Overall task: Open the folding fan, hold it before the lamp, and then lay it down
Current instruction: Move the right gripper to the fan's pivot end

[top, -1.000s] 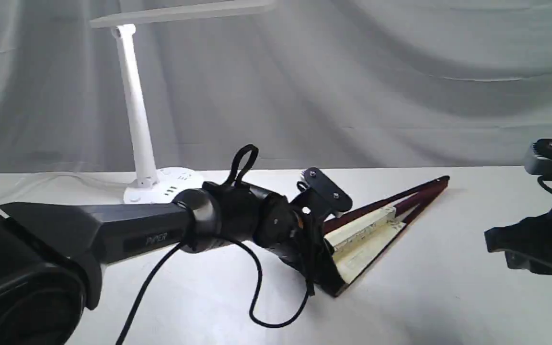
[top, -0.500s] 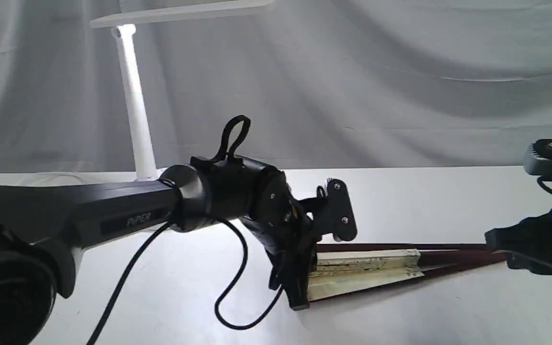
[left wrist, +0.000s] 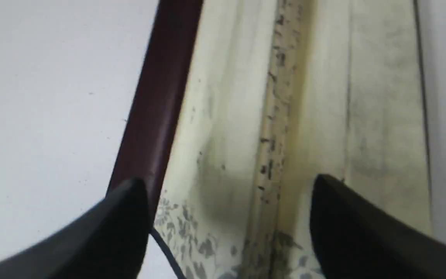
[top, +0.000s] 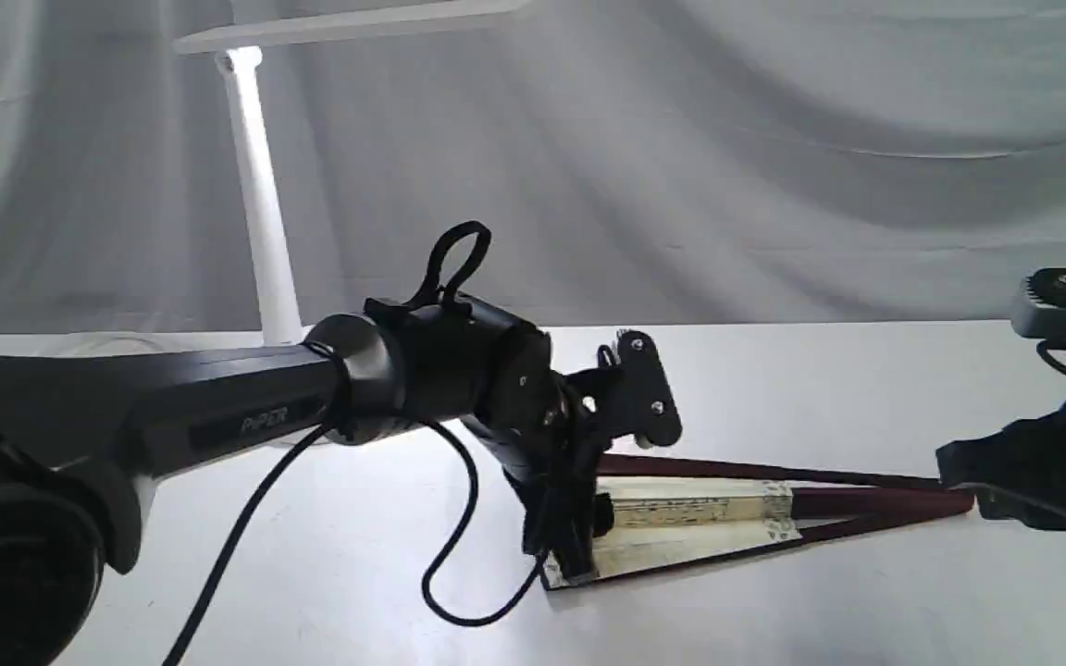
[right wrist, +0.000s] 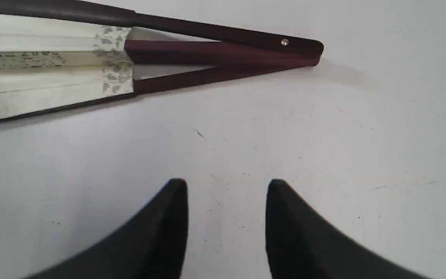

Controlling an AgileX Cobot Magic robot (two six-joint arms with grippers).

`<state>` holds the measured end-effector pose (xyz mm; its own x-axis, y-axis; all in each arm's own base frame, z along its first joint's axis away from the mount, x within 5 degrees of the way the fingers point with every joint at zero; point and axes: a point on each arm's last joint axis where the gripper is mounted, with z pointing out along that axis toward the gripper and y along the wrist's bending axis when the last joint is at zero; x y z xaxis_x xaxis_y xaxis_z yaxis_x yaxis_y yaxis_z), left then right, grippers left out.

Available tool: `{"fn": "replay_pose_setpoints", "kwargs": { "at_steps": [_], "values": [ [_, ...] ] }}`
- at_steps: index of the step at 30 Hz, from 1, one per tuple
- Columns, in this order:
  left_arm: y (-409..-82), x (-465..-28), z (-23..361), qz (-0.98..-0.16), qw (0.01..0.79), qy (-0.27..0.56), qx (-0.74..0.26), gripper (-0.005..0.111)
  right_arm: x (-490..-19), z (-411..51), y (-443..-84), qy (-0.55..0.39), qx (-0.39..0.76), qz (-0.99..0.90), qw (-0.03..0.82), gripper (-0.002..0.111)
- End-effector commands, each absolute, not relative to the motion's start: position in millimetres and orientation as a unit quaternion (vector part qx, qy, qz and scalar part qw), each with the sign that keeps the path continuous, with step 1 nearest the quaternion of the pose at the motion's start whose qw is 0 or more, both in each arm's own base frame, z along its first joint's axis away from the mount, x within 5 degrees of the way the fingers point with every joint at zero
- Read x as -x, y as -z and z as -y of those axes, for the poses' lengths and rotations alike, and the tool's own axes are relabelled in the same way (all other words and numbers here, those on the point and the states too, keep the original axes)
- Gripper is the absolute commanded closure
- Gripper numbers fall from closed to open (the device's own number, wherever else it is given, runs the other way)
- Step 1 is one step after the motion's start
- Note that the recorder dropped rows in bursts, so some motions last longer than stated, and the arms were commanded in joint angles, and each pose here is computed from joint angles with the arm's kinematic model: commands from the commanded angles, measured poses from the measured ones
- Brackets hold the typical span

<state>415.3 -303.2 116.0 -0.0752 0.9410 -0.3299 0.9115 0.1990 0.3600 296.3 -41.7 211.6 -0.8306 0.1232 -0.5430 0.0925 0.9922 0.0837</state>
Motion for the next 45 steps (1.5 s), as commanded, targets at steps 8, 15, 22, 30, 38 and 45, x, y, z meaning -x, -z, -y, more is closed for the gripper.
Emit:
{"fn": "replay_pose_setpoints", "kwargs": {
  "at_steps": [8, 15, 22, 30, 38, 45],
  "values": [
    [-153.9, -420.6, 326.6, -0.858, 0.337, 0.152, -0.358, 0.046, -296.7, 40.3, -213.1, -0.027, -0.051, -0.956, 0.288, 0.073],
    [-138.3, -417.1, 327.3, -0.907, 0.279, 0.196, -0.247, 0.046, -295.4, 39.6, -212.3, -0.03, -0.05, -0.958, 0.28, 0.073],
    [-130.7, -398.4, 331.8, -0.933, 0.198, 0.187, -0.236, 0.066, -295.9, 39.9, -212.6, -0.029, -0.05, -0.957, 0.283, 0.073],
    [-128.1, -392.0, 334.8, -0.936, 0.185, 0.173, -0.243, 0.096, -295.3, 39.6, -212.2, -0.03, -0.049, -0.959, 0.279, 0.073],
    [-102.0, -408.6, 325.0, -0.944, 0.203, 0.169, -0.198, 0.096, -299.0, 40.0, -195.6, -0.035, -0.051, -0.966, 0.249, 0.073],
    [-101.0, -432.9, 303.3, -0.947, 0.235, 0.182, -0.124, 0.096, -303.3, 41.2, -181.9, -0.033, -0.048, -0.97, 0.235, 0.073]
  ]
}}
